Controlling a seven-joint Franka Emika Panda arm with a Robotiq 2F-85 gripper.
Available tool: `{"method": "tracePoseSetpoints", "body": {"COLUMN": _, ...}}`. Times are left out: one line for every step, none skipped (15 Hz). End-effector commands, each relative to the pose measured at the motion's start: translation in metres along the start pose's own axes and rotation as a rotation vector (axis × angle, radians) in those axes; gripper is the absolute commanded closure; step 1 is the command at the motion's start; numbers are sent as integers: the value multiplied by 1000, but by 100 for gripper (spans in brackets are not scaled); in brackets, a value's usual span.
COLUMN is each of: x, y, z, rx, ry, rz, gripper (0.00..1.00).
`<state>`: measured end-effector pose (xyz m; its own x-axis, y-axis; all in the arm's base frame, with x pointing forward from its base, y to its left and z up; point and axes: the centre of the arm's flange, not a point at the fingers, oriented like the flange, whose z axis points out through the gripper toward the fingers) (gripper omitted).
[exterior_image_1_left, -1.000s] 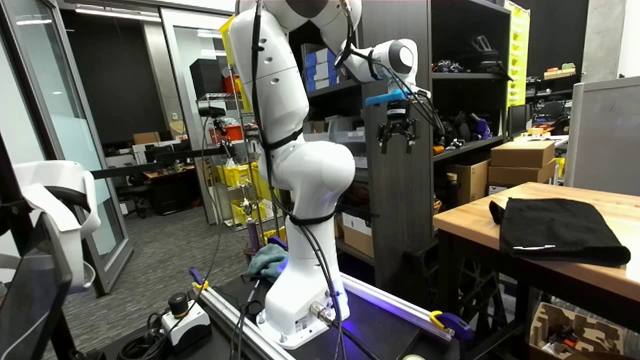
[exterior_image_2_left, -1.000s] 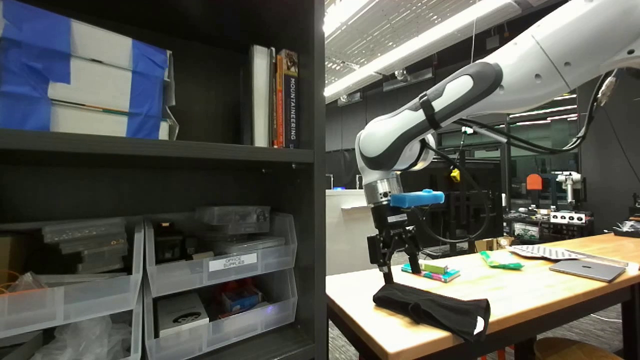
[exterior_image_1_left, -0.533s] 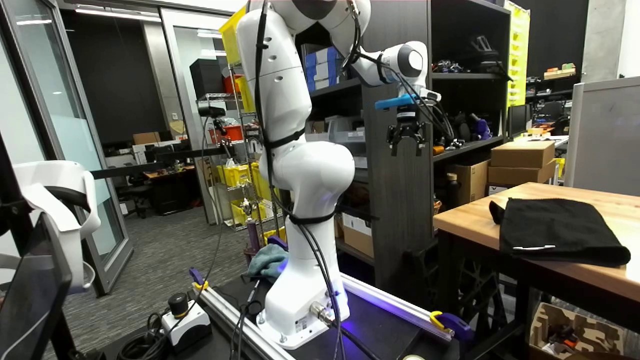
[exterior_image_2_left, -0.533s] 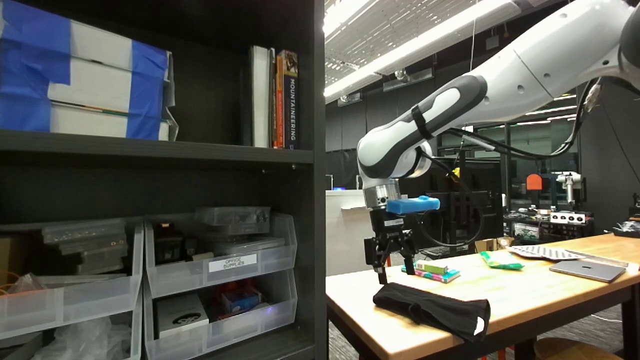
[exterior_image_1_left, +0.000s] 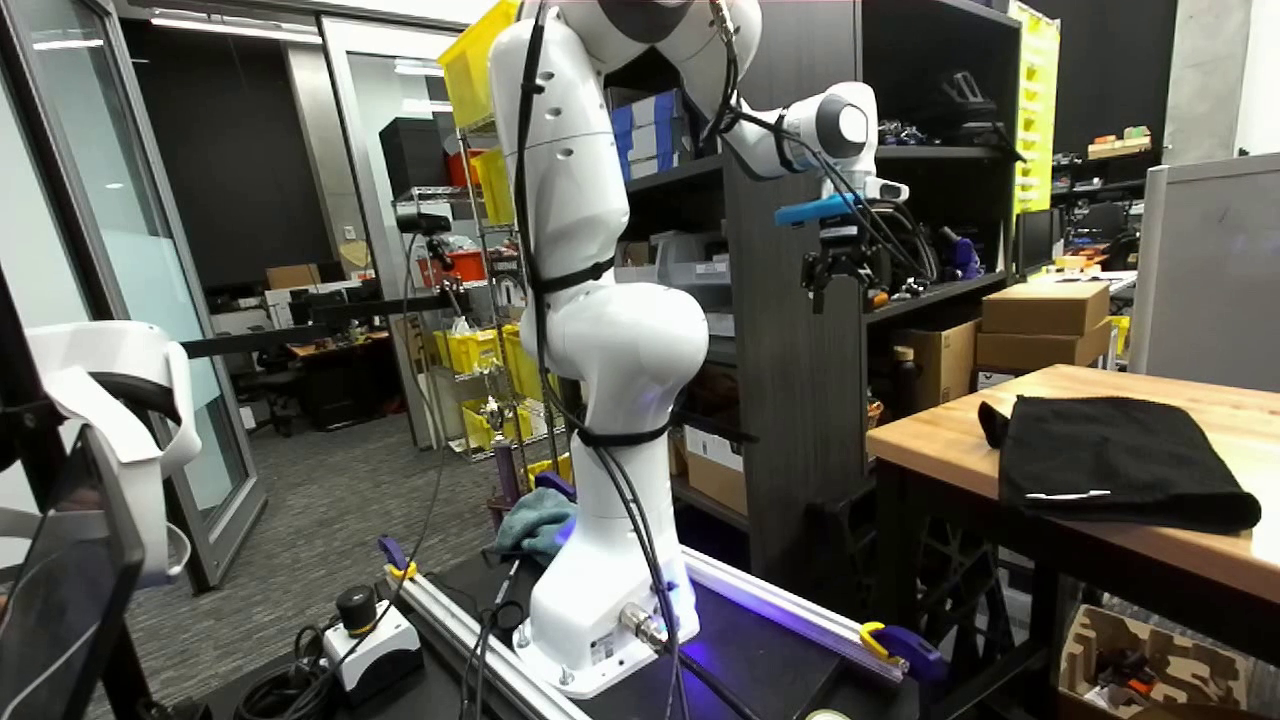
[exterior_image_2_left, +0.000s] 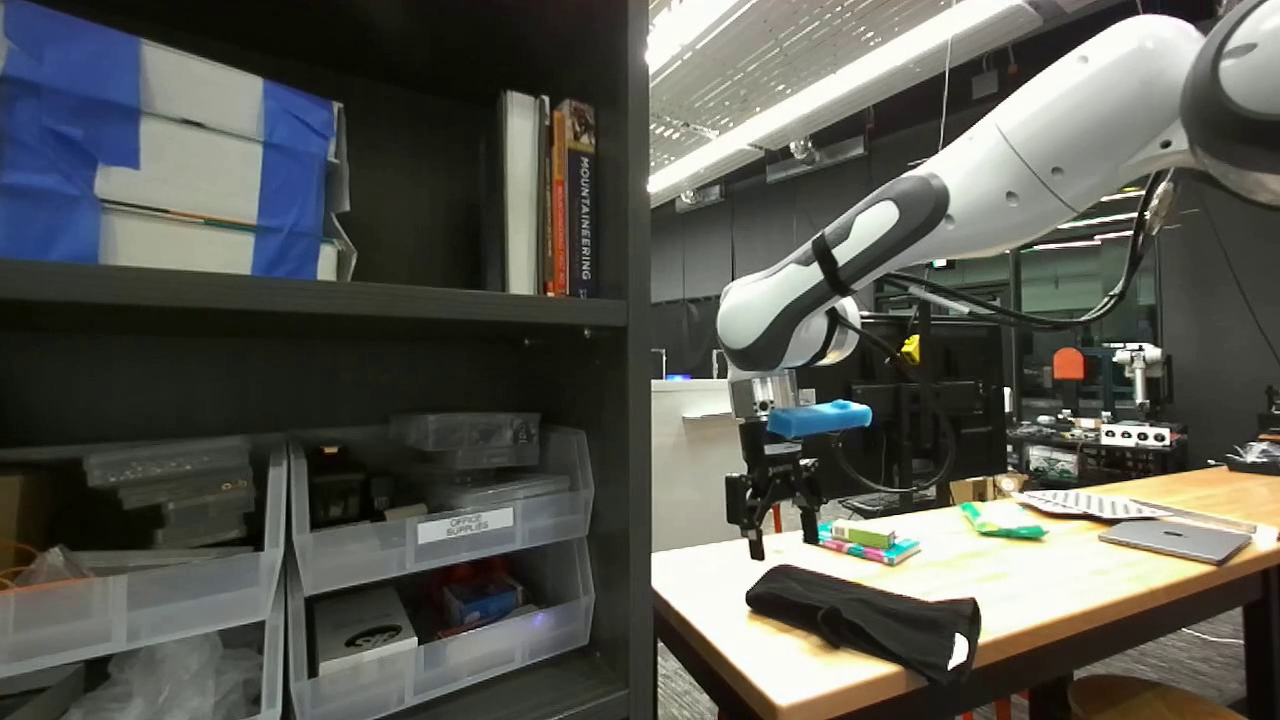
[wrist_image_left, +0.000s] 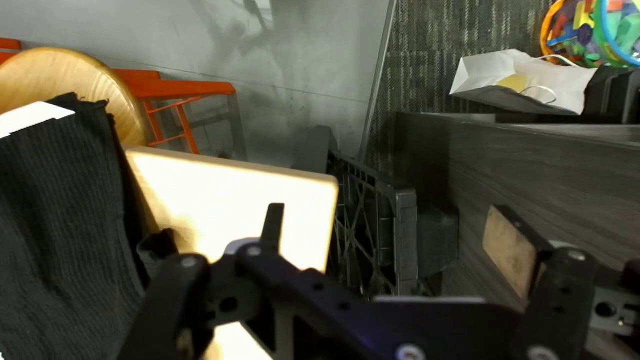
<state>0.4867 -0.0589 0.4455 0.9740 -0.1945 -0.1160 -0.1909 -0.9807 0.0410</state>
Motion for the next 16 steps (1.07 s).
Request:
{"method": "tracePoseSetpoints", "body": {"x": 8, "y": 10, "z": 7, "rx": -48, "ry": 14, "rz": 33, "gripper": 0}}
{"method": "tracePoseSetpoints", "body": {"x": 8, "y": 11, "z": 10, "rx": -63, "ry": 19, "rz": 39, "gripper": 0}}
{"method": "tracePoseSetpoints", "body": {"x": 10, "y": 12, "z": 13, "rx": -79, "ry": 24, "rz": 47, "gripper": 0}}
{"method": "tracePoseSetpoints", "body": {"x": 15, "y": 13, "z": 15, "rx": -95, "ry": 37, "rz": 65, "gripper": 0}}
{"method": "tracePoseSetpoints", "body": {"x": 19, "y": 13, "z": 16, "rx": -105, "ry": 37, "rz": 78, "gripper": 0}}
{"method": "tracePoseSetpoints", "body": {"x": 21, "y": 11, "z": 17, "rx": -109, "ry": 34, "rz": 87, "gripper": 0}}
{"method": "tracePoseSetpoints", "body": {"x": 23, "y": 7, "z": 18, "rx": -98, "ry": 11, "rz": 91, "gripper": 0}}
{"method": "tracePoseSetpoints", "body": {"x": 27, "y": 2, "z": 21, "rx": -100, "ry": 27, "rz": 103, "gripper": 0}}
{"method": "tracePoseSetpoints", "body": {"x": 34, "y": -5, "z": 20, "rx": -84, "ry": -2, "rz": 106, "gripper": 0}}
{"method": "tracePoseSetpoints", "body": {"x": 41, "y": -9, "z": 19, "rx": -80, "ry": -7, "rz": 116, "gripper": 0}}
{"method": "tracePoseSetpoints", "body": {"x": 49, "y": -13, "z": 19, "rx": -77, "ry": -6, "rz": 122, "gripper": 0}}
{"method": "tracePoseSetpoints", "body": {"x": 61, "y": -15, "z": 17, "rx": -81, "ry": 2, "rz": 132, "gripper": 0}}
{"method": "tracePoseSetpoints", "body": {"x": 74, "y": -14, "z": 14, "rx": -86, "ry": 7, "rz": 142, "gripper": 0}}
{"method": "tracePoseSetpoints", "body": {"x": 88, "y": -12, "z": 11, "rx": -90, "ry": 14, "rz": 152, "gripper": 0}}
{"method": "tracePoseSetpoints", "body": {"x": 103, "y": -8, "z": 7, "rx": -95, "ry": 21, "rz": 160, "gripper": 0}}
{"method": "tracePoseSetpoints", "body": {"x": 118, "y": -3, "z": 0, "rx": -98, "ry": 30, "rz": 168, "gripper": 0}}
